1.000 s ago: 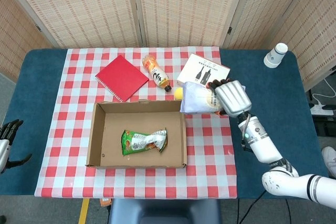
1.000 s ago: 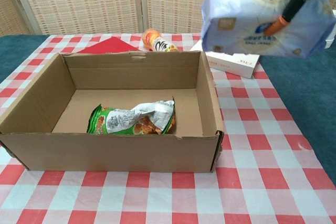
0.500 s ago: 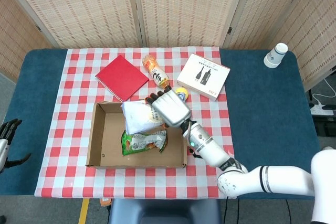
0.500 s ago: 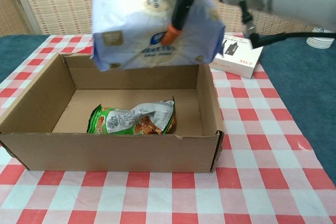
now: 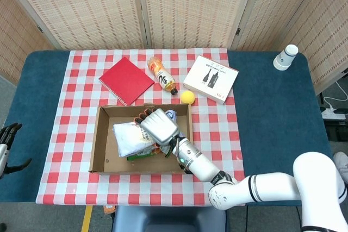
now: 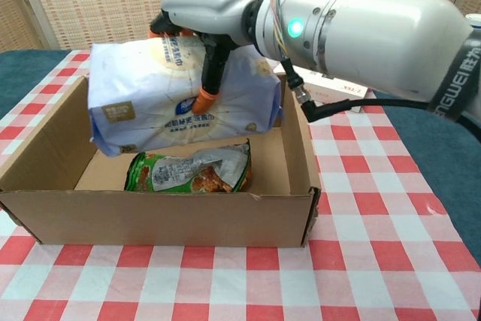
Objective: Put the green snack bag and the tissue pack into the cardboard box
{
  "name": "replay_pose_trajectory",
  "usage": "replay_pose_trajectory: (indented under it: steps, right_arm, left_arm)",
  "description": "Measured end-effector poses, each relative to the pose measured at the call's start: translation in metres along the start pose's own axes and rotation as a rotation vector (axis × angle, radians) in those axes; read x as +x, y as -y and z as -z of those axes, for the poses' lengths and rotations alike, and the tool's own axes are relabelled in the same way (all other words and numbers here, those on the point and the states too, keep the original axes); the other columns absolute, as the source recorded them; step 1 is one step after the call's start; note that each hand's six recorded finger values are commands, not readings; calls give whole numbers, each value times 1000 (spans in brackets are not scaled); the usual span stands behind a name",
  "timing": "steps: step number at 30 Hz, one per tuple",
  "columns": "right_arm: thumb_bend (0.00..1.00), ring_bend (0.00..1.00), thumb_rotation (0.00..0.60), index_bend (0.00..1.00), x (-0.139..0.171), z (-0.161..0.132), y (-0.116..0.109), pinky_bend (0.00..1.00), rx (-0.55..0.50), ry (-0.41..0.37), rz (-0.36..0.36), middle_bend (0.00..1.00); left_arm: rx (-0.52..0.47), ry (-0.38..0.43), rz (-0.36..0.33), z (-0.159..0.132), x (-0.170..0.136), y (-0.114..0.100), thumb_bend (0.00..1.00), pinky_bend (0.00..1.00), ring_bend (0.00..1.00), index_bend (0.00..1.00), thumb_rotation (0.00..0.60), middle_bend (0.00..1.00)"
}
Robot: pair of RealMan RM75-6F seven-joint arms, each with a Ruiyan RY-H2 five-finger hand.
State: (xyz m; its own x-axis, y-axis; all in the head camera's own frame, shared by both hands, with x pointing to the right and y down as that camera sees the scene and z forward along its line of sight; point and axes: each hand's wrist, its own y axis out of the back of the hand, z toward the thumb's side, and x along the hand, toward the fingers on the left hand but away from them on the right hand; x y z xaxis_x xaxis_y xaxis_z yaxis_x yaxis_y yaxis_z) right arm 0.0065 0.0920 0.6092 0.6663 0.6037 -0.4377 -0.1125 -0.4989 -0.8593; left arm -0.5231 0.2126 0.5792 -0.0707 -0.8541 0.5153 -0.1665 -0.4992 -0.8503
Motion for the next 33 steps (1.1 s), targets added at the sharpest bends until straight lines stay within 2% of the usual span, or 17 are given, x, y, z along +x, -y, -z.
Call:
replay_pose_trajectory:
  steps: [3, 6, 11, 14, 18, 21, 23, 27, 33]
  right_arm:
    - [0, 0, 600, 0, 1, 10, 6, 0, -38, 52, -45, 0]
    - [0, 0, 600, 0, 2, 14, 3, 0, -56, 64, -37, 0]
    - [0, 0, 600, 0, 10, 18, -20, 0, -48, 33, 57, 0]
    - [0, 0, 600, 0, 21, 33, -35, 0, -36, 54, 101, 0]
    - [0, 0, 600, 0, 46, 64, -56, 0, 10, 124, 172, 0]
    - [0, 0, 600, 0, 74, 101, -66, 0, 56, 223, 221, 0]
    - [0, 0, 600, 0, 99, 127, -64, 0, 74, 296, 237, 0]
    - [0, 0, 600, 0, 139, 159, -52, 0, 49, 379, 256, 0]
    - [26, 0, 600, 22, 204, 211, -14, 0, -3, 484, 260, 0]
  left_arm:
    - [0, -2, 1, 0, 0, 0, 201, 90, 0, 40, 600, 0]
    - [2, -5, 2, 1, 1, 1, 200, 90, 0, 40, 600, 0]
    - [6, -3, 4, 0, 1, 2, 201, 90, 0, 40, 600, 0]
    - [7, -3, 4, -1, 0, 2, 201, 90, 0, 40, 600, 0]
    - [6, -2, 4, -1, 0, 2, 201, 90, 0, 40, 600, 0]
    - [6, -1, 3, -1, 0, 2, 201, 90, 0, 40, 600, 0]
    - [7, 1, 5, -2, 0, 2, 201, 90, 0, 40, 600, 0]
    - [15, 3, 12, -3, 0, 4, 202, 90, 0, 40, 600, 0]
    - [23, 1, 19, -4, 1, 7, 201, 91, 0, 40, 600, 0]
